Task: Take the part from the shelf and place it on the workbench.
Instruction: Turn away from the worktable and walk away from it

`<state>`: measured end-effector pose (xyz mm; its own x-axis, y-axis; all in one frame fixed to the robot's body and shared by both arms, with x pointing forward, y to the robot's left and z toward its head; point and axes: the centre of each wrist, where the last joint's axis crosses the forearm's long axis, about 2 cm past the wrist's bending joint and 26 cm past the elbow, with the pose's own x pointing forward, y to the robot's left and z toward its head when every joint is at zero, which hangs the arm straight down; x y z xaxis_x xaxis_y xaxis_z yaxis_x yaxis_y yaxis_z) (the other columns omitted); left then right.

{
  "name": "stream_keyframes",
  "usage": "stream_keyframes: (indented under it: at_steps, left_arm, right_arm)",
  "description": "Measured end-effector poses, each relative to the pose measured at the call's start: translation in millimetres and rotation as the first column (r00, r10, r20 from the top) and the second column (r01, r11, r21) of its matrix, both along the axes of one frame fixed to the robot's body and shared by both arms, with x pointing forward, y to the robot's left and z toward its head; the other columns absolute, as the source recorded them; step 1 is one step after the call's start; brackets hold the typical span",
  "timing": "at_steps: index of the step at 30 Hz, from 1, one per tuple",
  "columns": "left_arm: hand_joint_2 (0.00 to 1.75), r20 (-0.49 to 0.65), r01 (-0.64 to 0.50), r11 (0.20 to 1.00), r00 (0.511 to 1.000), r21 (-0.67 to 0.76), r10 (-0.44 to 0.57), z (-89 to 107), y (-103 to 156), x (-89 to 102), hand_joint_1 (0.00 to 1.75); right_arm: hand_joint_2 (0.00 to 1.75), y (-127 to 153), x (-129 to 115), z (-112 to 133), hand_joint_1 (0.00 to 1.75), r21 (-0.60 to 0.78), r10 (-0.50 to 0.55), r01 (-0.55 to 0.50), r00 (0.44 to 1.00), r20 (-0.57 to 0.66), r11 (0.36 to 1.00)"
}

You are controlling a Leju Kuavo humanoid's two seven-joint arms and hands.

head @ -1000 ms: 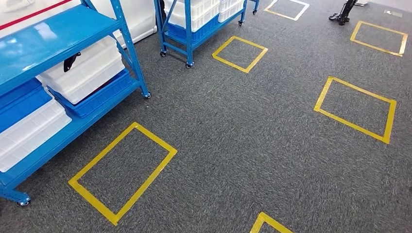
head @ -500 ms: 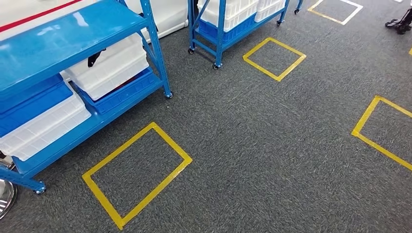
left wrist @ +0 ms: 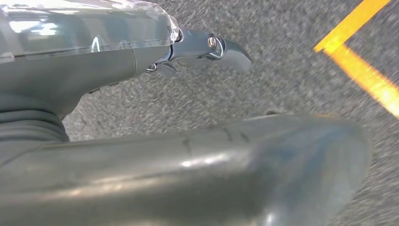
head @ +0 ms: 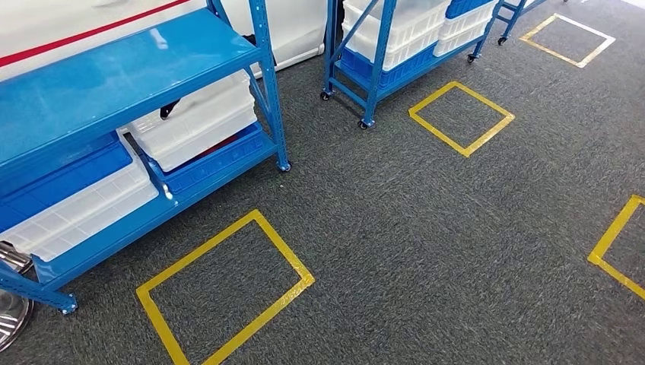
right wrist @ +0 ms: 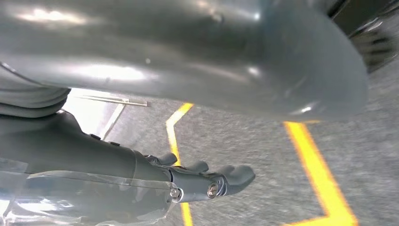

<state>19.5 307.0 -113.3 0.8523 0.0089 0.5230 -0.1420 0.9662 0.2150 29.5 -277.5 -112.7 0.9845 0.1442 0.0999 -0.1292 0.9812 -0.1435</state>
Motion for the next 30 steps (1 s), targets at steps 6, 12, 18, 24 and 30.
stream_keyframes:
  at_steps: [6, 12, 18, 24, 30]
  left_arm:
    - [0.0, 0.001, 0.003, 1.0, 1.0, -0.001, -0.003, 0.0, -0.5, 0.4, 0.0]
    - [0.0, 0.003, 0.008, 1.0, 1.0, -0.005, -0.008, -0.2, -1.4, -1.5, 0.0]
    - [0.0, 0.007, 0.016, 1.0, 1.0, -0.012, -0.016, -0.1, -2.1, 0.0, 0.0]
    - [0.0, 0.004, 0.02, 1.0, 1.0, -0.018, -0.02, -0.1, -2.1, -0.2, 0.0]
    - [0.0, 0.0, 0.017, 1.0, 1.0, -0.017, -0.017, -0.2, -2.6, -1.8, 0.0]
  right_arm:
    - [0.0, -0.8, 0.6, 0.0, 0.0, 0.0, 0.012, -0.012, 1.0, -0.001, 1.0]
    - [0.0, -2.3, -3.7, -0.4, 0.0, -0.002, 0.008, -0.008, 1.0, -0.008, 1.0]
    - [0.0, -1.5, -6.2, -0.6, 0.0, 0.0, 0.007, -0.007, 1.0, -0.013, 1.0]
    - [0.0, -1.4, -4.6, -0.4, 0.0, 0.002, 0.014, -0.014, 1.0, -0.012, 1.0]
    - [0.0, -2.3, 3.7, 0.2, 0.0, 0.002, 0.014, -0.014, 1.0, 0.002, 1.0]
